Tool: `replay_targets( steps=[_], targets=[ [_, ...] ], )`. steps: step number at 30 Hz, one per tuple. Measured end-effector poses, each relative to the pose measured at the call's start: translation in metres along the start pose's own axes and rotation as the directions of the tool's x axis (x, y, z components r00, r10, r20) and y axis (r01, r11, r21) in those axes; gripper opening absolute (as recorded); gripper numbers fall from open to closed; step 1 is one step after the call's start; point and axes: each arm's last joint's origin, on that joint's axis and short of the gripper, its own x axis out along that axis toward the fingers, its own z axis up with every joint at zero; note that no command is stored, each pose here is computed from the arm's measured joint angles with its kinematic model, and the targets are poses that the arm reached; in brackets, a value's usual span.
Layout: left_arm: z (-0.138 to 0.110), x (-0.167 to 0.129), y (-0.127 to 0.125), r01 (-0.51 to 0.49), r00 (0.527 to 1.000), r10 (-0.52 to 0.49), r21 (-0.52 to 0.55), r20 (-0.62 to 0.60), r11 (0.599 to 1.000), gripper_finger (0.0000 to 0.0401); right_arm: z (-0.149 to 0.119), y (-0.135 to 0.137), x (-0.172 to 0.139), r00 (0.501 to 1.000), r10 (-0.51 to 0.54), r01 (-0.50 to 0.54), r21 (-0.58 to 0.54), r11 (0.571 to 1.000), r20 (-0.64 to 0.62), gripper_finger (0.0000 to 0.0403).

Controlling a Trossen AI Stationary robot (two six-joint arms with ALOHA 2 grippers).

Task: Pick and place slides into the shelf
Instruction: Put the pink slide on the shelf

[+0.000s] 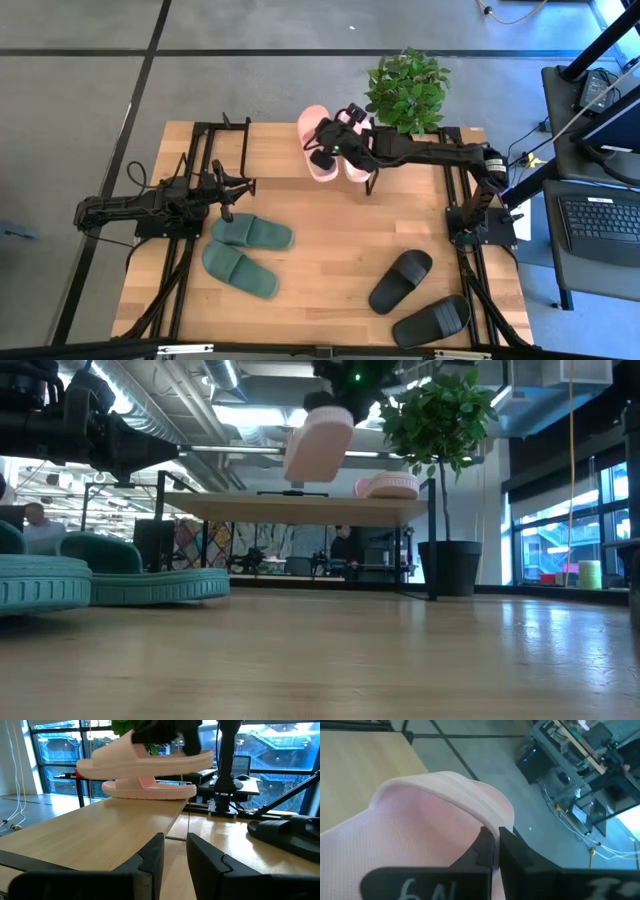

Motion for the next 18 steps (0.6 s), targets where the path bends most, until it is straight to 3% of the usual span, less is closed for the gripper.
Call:
replay_targets(
  steps=[9,18],
  targets=[
    [0.000,0.000,0.000,0.000,1.000,0.000,0.000,0.000,1.000,0.0076,-0.021,0.006,0.021,1.000,-0.024,0.024,0.078,0.997,-0.003,0.0014],
    [0.000,0.000,0.000,0.000,1.000,0.000,0.001,0.000,1.000,0.0076,-0.045,0.010,0.033,0.995,-0.083,0.086,0.063,0.994,-0.060,0.0014]
  ],
)
